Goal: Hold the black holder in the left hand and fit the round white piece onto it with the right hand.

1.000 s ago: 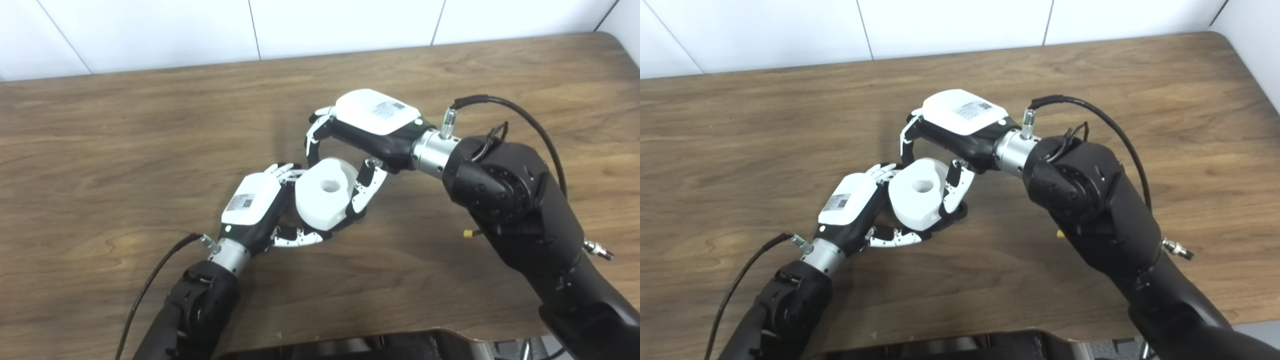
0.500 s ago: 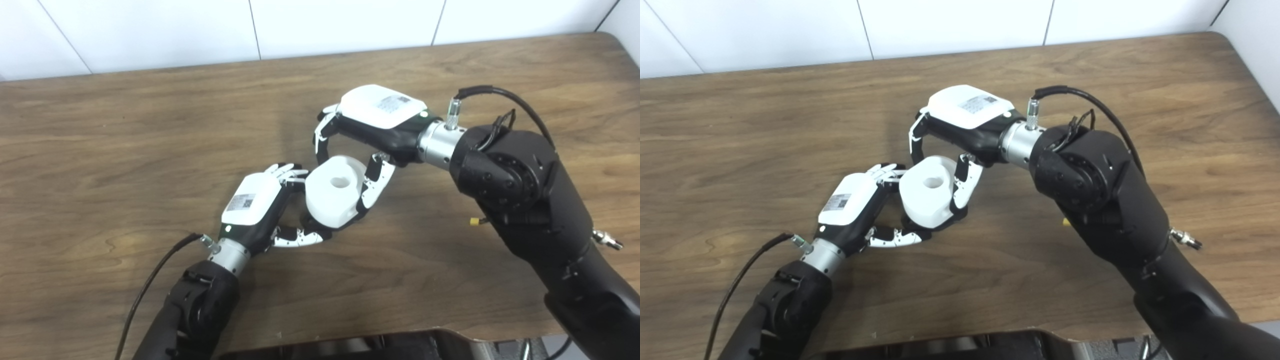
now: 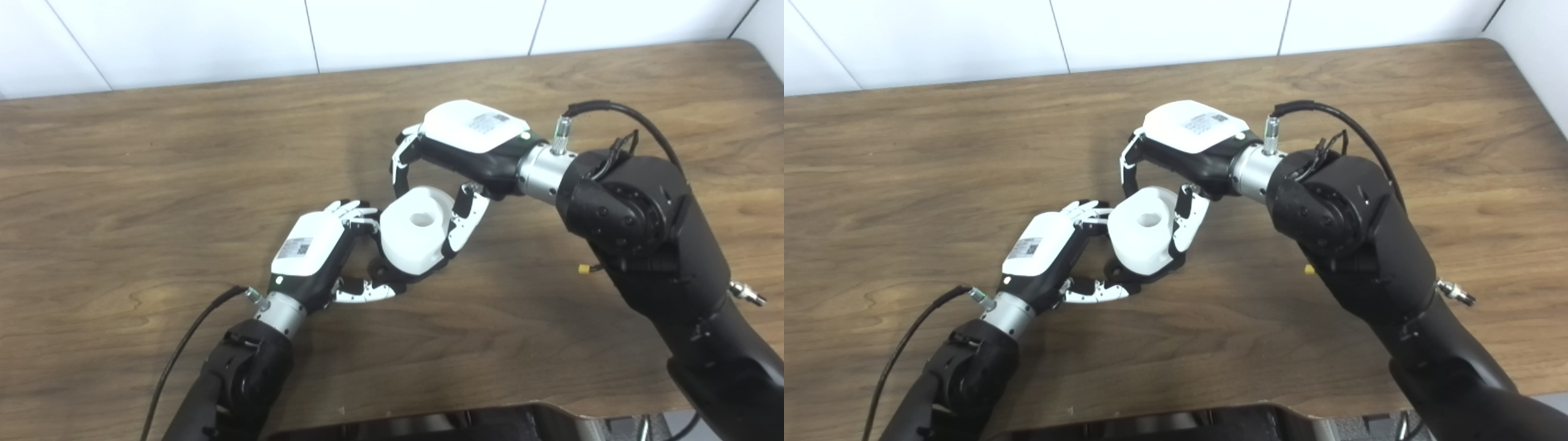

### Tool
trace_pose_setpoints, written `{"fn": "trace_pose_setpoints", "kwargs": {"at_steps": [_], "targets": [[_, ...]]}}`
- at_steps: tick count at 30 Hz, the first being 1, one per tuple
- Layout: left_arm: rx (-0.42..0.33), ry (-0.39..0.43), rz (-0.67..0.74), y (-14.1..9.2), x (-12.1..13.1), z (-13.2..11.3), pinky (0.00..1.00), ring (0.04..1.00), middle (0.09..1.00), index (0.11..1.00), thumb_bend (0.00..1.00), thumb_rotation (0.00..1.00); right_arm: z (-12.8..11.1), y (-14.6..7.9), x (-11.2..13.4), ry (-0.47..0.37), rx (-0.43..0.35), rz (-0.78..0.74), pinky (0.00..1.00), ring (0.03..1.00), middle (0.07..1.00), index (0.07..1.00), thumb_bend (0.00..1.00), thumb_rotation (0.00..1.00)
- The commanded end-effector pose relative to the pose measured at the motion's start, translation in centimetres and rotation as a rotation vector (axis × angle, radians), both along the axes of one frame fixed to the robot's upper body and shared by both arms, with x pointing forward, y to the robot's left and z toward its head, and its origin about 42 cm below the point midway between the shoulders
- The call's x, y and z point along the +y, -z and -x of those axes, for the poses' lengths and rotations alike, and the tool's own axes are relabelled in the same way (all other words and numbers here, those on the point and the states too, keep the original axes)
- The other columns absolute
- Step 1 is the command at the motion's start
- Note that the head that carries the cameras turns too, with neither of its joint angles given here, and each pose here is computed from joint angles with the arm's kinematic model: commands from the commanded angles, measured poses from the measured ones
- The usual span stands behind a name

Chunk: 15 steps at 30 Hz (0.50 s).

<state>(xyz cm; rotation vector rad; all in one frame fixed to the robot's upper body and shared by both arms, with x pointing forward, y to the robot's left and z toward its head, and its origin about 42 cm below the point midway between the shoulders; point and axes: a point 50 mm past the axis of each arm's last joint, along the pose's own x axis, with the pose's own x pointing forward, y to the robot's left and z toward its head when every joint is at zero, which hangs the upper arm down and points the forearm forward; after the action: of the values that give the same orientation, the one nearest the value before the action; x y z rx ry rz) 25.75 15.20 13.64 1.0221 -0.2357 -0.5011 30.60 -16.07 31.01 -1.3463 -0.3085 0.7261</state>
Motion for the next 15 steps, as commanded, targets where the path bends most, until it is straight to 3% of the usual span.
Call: {"fn": "trace_pose_setpoints", "kwargs": {"at_steps": [1, 15], "targets": [[0.079, 0.029, -0.045, 1.3, 0.3, 0.8, 0.91, 0.890, 0.811, 0.488, 0.52, 0.05, -0.1, -1.0, 0.4, -0.015, -0.064, -0.004, 0.79, 0.885, 0.756, 0.481, 0.53, 0.13], [0.079, 0.028, -0.038, 1.2, 0.1, 0.8, 0.92, 0.892, 0.812, 0.488, 0.52, 0.05, 0.5, 0.2, 0.7, -0.031, -0.095, -0.019, 0.78, 0.873, 0.738, 0.481, 0.53, 0.13]]}}
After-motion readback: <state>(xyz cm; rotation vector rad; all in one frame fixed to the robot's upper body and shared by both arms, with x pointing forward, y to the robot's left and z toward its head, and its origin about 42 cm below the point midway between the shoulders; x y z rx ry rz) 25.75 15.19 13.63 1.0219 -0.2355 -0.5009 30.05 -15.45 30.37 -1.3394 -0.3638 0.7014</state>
